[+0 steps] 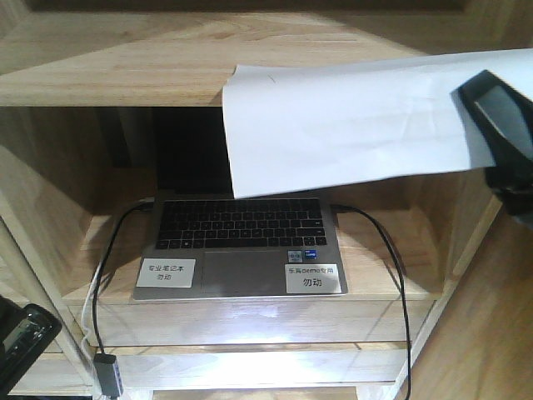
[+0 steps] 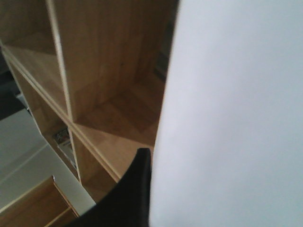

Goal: Grab stapler and paper to desk for stapling
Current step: 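Pinch the paper edge with the right gripper and pull it off the shelf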

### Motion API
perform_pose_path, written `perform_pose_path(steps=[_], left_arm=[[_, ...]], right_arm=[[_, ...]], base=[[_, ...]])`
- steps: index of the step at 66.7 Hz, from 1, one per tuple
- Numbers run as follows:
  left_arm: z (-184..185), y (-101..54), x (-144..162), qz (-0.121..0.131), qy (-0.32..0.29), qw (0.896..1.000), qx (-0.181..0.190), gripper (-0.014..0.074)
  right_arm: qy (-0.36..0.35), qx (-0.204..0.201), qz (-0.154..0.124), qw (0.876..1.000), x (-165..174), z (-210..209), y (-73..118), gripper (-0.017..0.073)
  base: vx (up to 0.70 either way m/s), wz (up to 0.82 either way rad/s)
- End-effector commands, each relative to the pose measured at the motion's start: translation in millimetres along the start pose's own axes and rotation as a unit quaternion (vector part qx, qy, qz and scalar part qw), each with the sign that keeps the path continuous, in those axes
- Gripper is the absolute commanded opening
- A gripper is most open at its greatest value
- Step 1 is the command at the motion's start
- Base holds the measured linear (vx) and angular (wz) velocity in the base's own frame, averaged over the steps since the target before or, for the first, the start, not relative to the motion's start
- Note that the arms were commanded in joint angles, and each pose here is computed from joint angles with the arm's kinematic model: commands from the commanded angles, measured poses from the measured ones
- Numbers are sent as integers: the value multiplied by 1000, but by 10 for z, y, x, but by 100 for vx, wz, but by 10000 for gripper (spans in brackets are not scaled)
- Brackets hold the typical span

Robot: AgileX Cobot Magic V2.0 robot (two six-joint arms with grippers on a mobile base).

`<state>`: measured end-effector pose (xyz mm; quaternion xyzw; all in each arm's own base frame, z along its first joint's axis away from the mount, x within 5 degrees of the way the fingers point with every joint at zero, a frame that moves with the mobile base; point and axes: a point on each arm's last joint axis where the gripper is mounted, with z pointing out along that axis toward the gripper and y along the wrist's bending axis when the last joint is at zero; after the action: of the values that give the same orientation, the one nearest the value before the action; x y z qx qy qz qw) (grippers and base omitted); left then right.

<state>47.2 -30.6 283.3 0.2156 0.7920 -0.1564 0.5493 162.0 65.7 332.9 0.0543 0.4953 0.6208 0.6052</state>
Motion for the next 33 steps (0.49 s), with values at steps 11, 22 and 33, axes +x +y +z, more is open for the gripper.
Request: perform_pose_path(steps=[11, 22, 33], left_arm=[[-40, -2, -184, -4, -66, 998, 2, -7], [-40, -2, -184, -4, -66, 998, 2, -7], [-40, -2, -184, -4, -66, 998, 2, -7]], right_arm=[[-67, 24, 9, 997, -9, -374, 158, -9], [-87, 53, 32, 994, 121, -683, 86, -8], [-98, 83, 50, 991, 213, -902, 39, -6]], base=[[0, 0], [0, 0], [0, 0]])
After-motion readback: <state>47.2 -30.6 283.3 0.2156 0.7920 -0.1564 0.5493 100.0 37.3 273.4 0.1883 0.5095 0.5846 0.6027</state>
